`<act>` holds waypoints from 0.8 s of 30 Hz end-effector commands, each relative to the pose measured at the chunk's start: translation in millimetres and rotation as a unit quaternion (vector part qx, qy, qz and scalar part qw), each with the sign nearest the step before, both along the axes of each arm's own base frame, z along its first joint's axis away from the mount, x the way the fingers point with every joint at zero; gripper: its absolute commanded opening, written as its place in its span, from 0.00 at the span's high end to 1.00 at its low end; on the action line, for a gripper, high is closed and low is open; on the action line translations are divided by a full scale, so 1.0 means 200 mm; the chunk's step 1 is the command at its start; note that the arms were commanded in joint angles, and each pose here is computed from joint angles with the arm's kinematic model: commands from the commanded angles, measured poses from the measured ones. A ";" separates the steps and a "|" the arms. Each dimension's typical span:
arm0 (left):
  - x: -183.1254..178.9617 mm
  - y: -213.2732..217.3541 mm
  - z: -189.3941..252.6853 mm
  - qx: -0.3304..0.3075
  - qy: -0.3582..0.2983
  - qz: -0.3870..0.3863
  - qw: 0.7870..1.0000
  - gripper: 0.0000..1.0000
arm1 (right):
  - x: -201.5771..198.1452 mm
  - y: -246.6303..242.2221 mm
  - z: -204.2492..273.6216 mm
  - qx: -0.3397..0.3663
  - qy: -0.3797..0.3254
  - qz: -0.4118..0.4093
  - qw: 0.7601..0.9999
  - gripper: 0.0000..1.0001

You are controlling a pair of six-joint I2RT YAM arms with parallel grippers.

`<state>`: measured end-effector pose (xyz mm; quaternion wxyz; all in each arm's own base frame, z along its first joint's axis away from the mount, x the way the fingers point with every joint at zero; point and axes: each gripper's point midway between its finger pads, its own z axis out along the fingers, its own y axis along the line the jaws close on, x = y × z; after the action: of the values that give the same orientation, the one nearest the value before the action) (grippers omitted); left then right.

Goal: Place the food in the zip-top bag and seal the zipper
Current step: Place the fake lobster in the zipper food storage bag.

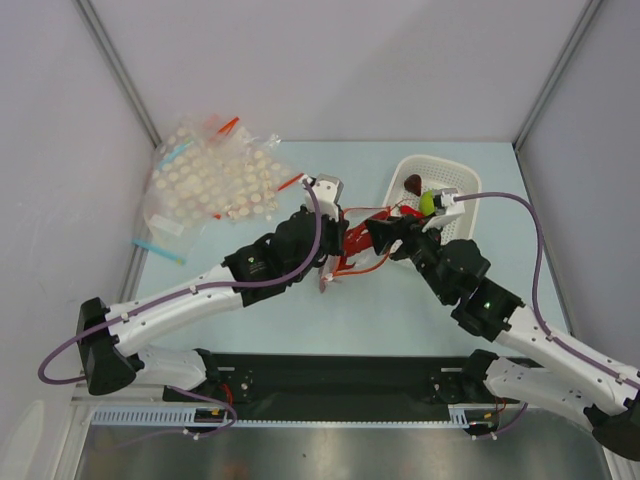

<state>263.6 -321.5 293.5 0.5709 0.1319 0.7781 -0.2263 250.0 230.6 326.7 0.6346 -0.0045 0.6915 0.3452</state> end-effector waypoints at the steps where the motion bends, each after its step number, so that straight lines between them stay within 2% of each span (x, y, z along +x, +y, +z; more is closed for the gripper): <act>1: 0.01 0.03 0.14 -0.028 -0.031 0.012 0.999 1.00 | 0.04 -0.08 0.01 -0.007 -0.001 -0.030 1.000 0.37; 5: 0.02 0.05 0.13 -0.019 -0.031 0.024 0.999 1.00 | 0.07 -0.13 -0.01 -0.010 0.015 -0.038 0.999 0.37; 10: 0.04 0.09 0.12 -0.006 -0.033 0.045 0.998 1.00 | 0.09 -0.15 -0.04 -0.009 0.029 -0.023 0.999 0.26; 12: 0.04 0.10 0.12 -0.007 -0.034 0.047 0.998 1.00 | 0.10 -0.16 -0.04 -0.006 0.031 -0.018 0.999 0.26; 18: 0.06 0.16 0.13 -0.001 -0.036 0.080 0.996 1.00 | 0.10 -0.12 -0.09 -0.008 0.039 0.004 0.999 0.40; 19: 0.06 0.17 0.13 -0.002 -0.035 0.086 0.996 1.00 | 0.11 -0.10 -0.09 -0.007 0.041 0.007 0.999 0.46; 24: 0.07 0.23 0.13 0.005 -0.034 0.115 0.993 1.00 | 0.12 -0.04 -0.15 -0.012 0.055 0.029 0.998 0.46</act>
<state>276.2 -290.3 286.2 0.5895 0.0971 0.7888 -0.1445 274.6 212.6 291.7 0.5891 -0.0023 0.7366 0.3323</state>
